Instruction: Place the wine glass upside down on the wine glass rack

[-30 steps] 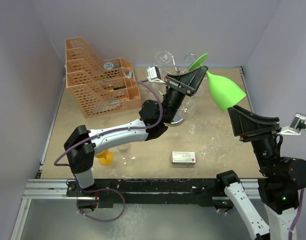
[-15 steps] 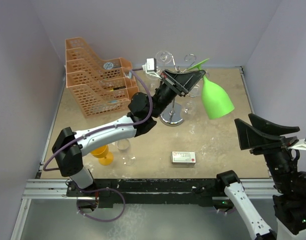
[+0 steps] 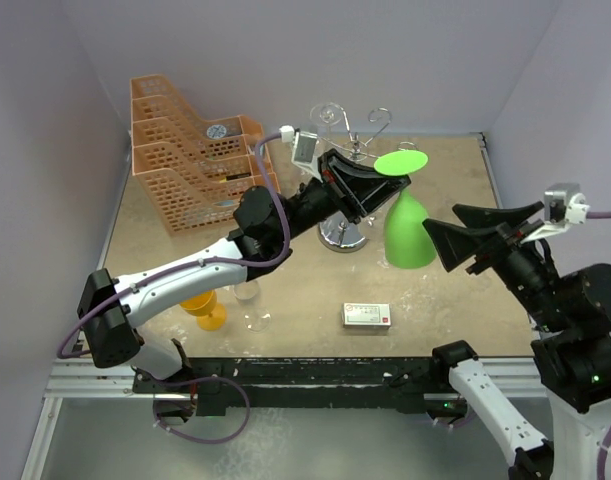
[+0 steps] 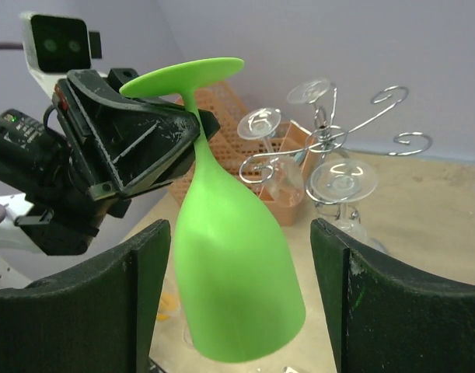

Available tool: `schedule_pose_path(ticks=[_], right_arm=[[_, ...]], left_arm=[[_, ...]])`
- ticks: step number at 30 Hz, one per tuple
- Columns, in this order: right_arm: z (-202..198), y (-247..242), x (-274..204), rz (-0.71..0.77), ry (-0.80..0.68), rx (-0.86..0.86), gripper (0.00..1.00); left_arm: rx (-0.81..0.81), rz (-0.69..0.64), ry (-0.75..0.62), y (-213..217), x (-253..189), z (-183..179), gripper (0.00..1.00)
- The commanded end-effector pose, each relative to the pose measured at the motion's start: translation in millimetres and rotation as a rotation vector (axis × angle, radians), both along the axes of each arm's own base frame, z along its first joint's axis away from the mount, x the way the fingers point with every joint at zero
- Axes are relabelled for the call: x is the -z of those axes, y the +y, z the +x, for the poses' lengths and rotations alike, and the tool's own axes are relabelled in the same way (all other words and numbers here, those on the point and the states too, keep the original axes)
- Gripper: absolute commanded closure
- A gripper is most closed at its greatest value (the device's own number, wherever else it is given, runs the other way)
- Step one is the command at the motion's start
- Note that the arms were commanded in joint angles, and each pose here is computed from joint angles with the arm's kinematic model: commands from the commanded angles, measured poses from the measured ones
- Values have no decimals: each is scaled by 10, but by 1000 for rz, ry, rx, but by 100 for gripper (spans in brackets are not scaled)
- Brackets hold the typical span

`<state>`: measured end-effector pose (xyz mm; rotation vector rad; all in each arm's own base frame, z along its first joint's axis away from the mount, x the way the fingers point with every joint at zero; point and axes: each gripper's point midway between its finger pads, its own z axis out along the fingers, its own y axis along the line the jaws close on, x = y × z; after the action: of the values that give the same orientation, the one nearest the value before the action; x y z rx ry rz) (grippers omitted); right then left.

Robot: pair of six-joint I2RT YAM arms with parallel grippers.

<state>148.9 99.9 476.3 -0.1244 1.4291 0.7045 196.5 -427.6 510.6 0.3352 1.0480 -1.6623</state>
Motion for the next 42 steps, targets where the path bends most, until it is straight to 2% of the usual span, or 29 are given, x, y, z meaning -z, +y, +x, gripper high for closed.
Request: schedule_pose_path(ticks=[1, 6, 17, 25, 30, 34, 42], right_arm=[[-1, 209, 37, -49, -6, -124, 26], [98, 292, 103, -53, 19, -158, 28], [259, 447, 267, -35, 82, -224, 41], [367, 534, 440, -43, 150, -260, 65], [465, 534, 548, -47, 177, -244, 76], [504, 581, 568, -50, 167, -267, 77], [451, 723, 501, -33, 115, -371, 66]], left_arm=[[26, 41, -175, 46, -52, -219, 100], [81, 52, -239, 26, -45, -364, 100], [153, 67, -298, -29, 14, -528, 100], [205, 45, -315, -12, -25, -654, 100], [240, 26, -302, -6, -49, -720, 100], [268, 7, -296, 10, -71, -776, 100], [299, -18, -282, 35, -95, -838, 100]])
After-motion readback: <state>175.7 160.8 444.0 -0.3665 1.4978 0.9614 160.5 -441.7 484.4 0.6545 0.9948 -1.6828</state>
